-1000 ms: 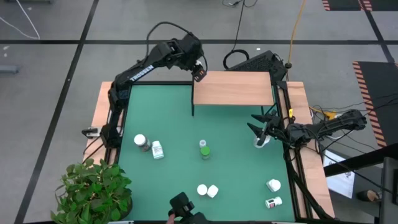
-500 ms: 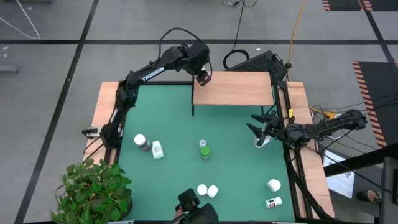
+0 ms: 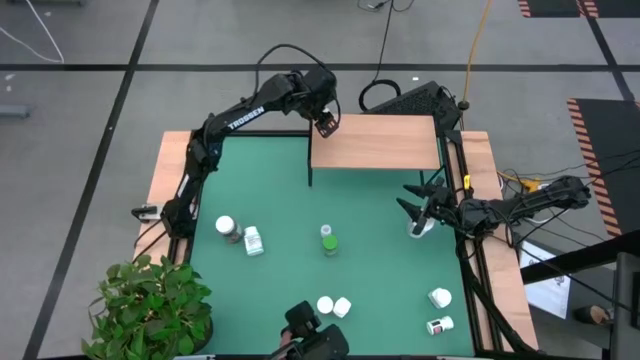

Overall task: Pick and place medicine bottles onto shelf by color
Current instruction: Put the top orange pill bottle on the shelf, then put the white and green pill bottle on the shelf

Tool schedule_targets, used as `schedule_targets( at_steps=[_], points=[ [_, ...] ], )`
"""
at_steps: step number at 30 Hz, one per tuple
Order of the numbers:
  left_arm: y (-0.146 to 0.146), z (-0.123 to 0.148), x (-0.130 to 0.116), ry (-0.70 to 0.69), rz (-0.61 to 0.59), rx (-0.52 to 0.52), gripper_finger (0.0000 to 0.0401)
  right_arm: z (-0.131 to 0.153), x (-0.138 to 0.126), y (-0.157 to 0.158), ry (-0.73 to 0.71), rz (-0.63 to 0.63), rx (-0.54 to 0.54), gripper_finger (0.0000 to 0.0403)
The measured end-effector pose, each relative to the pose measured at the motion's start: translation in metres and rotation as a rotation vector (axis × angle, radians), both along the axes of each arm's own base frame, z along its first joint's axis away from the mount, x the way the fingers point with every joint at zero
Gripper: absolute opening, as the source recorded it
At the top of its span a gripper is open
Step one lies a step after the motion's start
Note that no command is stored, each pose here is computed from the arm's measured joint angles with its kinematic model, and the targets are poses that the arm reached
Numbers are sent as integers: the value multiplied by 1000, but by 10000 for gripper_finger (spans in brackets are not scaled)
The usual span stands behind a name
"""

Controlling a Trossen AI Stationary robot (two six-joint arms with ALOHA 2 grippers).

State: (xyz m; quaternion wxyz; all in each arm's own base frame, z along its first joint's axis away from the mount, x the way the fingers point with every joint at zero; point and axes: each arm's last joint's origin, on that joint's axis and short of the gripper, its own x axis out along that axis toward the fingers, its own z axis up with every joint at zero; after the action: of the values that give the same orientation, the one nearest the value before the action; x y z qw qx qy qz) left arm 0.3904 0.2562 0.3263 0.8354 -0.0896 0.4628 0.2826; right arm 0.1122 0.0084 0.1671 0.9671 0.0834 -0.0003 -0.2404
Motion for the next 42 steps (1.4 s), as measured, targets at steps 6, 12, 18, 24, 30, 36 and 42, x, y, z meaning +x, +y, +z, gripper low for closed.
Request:
schedule_targets(
  at_steps=[6, 12, 18, 24, 30, 36, 42],
  points=[
    [0, 0, 0, 0, 0, 0, 247, 0, 0, 0, 0, 0, 0, 235],
    [2, 0, -1, -1, 5, 1, 298, 0, 0, 0, 0, -1, 0, 235],
    [2, 4, -5, 5, -1, 5, 333, 0, 0, 0, 0, -1, 0, 235],
    [-20, 42, -19, -47, -41, 51, 334, 0, 0, 0, 0, -1, 0, 236],
    [-53, 83, -42, -82, -77, 85, 335, 0, 0, 0, 3, 0, -8, 236],
    [-92, 104, -63, -46, -68, 117, 335, 0, 0, 0, 3, 1, -9, 236],
    [-132, 80, -81, 38, -39, 132, 335, 0, 0, 0, 4, 6, -6, 236]
  ],
)
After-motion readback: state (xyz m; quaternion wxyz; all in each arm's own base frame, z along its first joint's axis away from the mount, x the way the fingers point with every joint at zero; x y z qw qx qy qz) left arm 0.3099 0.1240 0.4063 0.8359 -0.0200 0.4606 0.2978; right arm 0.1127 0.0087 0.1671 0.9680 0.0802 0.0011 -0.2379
